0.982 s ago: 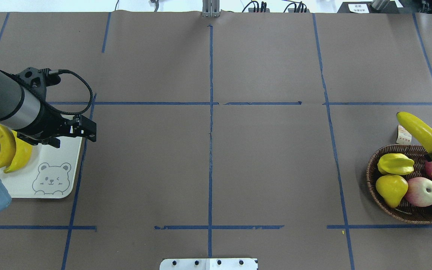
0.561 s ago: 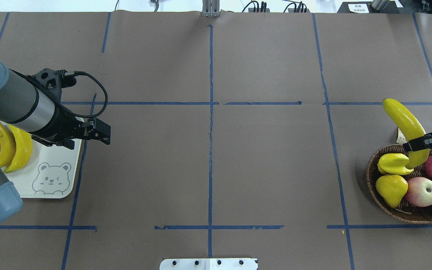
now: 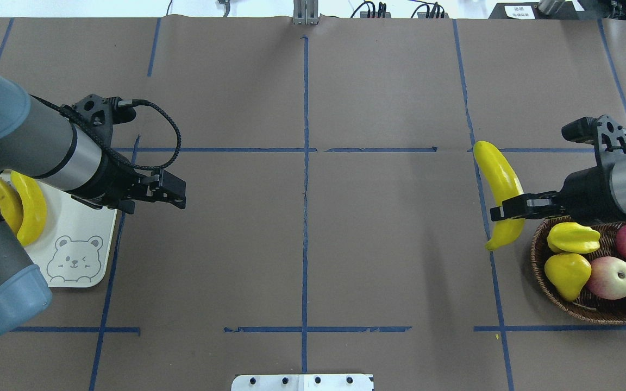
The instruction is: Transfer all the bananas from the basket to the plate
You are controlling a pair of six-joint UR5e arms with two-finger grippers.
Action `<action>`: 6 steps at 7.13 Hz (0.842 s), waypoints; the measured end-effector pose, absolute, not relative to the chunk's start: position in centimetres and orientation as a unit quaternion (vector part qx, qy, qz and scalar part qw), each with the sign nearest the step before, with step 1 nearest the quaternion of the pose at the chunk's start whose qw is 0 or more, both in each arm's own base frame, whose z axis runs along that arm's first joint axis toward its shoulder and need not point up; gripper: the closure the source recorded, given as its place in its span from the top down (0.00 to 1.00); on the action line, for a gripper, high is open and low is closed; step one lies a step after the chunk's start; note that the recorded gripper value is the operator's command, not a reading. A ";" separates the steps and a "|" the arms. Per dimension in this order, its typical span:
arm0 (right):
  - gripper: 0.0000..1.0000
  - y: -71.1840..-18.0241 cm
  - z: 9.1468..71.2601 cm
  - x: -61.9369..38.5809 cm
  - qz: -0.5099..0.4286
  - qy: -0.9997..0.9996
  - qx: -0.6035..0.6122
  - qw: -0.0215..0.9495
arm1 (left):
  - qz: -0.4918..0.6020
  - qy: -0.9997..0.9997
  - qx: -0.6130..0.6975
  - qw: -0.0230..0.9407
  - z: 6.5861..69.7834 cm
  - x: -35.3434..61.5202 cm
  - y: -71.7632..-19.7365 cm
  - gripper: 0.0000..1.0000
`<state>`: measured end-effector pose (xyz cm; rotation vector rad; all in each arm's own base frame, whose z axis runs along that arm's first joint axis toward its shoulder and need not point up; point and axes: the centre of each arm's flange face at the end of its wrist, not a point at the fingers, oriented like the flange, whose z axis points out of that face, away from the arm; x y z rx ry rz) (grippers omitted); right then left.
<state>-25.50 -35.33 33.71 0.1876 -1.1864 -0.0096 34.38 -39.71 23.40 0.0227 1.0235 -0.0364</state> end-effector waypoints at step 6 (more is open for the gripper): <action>0.20 -32.4 27.5 -38.0 0.065 -0.642 0.119 0.755 | -0.085 0.609 -0.028 0.788 19.8 43.6 -42.0 1.00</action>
